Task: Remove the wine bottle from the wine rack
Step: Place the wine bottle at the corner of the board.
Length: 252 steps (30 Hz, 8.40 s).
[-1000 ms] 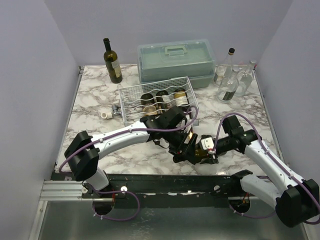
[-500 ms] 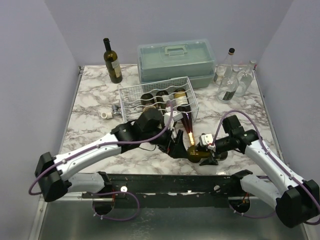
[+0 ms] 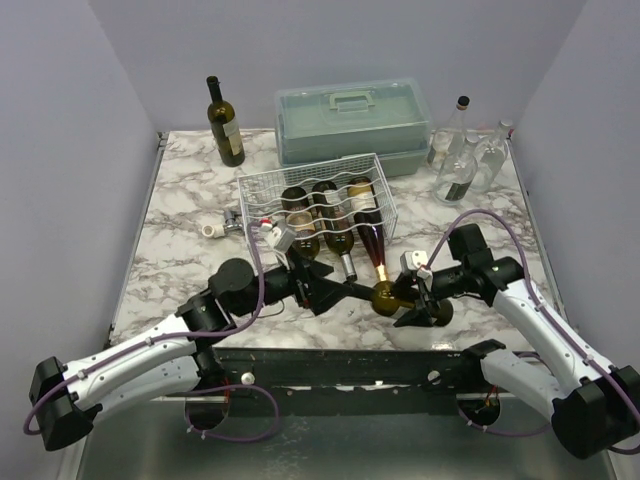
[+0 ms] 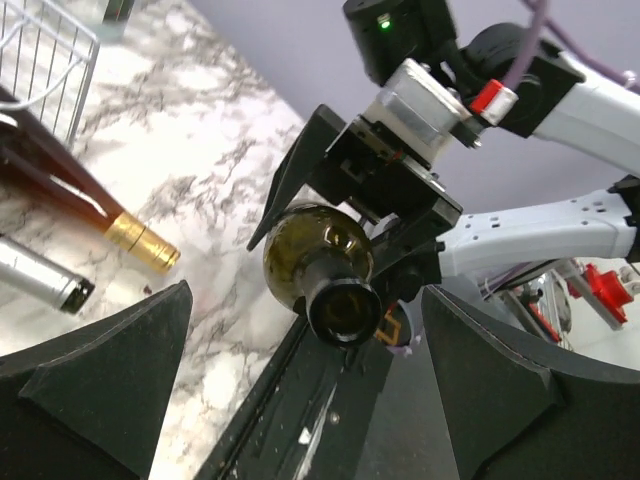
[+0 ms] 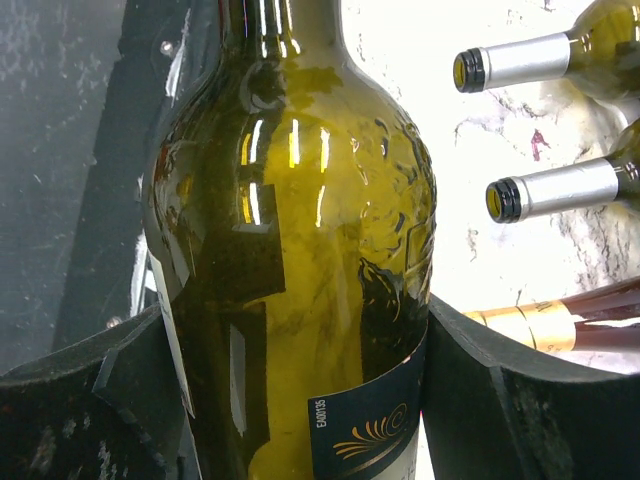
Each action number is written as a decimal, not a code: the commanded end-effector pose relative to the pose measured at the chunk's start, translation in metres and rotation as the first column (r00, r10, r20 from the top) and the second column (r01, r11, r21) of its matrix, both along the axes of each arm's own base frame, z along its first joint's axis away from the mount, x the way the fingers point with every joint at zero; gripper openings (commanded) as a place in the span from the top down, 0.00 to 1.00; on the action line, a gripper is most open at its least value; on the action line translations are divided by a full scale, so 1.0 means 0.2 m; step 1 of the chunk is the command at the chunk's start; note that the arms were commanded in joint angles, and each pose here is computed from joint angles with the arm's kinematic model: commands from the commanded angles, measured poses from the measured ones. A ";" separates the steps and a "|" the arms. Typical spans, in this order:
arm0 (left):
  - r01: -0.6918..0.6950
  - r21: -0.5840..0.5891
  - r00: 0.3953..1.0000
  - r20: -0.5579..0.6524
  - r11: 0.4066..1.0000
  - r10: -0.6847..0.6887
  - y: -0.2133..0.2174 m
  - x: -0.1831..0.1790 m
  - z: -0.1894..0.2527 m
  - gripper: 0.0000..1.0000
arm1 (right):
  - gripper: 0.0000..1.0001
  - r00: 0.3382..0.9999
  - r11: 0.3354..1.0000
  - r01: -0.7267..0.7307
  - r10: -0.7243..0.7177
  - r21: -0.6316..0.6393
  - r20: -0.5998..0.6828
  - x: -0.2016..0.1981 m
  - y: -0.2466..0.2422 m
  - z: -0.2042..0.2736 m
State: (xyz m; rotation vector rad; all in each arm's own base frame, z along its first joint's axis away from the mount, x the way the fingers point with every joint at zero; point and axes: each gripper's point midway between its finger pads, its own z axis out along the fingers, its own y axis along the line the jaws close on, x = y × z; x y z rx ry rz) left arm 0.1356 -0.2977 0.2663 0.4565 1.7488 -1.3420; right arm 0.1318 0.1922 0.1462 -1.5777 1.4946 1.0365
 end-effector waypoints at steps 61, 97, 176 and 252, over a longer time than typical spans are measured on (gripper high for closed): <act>0.081 -0.335 0.904 0.421 0.939 0.072 -0.32 -0.01 -0.02 0.40 | 0.99 0.999 0.986 -0.015 0.020 0.165 -0.032 -0.01 0.06 0.20; 0.091 -0.421 0.889 0.442 0.903 0.117 -0.31 0.00 0.12 0.48 | 0.99 0.999 0.986 -0.012 0.019 0.164 -0.039 -0.01 0.06 0.19; -0.094 -0.212 0.874 0.451 0.973 0.183 -0.03 0.04 0.15 1.00 | 0.01 0.999 0.992 0.033 -0.027 0.125 -0.045 0.03 0.05 0.16; -0.852 -0.009 0.413 0.604 0.524 0.682 1.13 0.95 1.33 1.00 | 0.01 0.993 0.991 0.115 -0.114 0.070 -0.030 0.11 0.02 0.12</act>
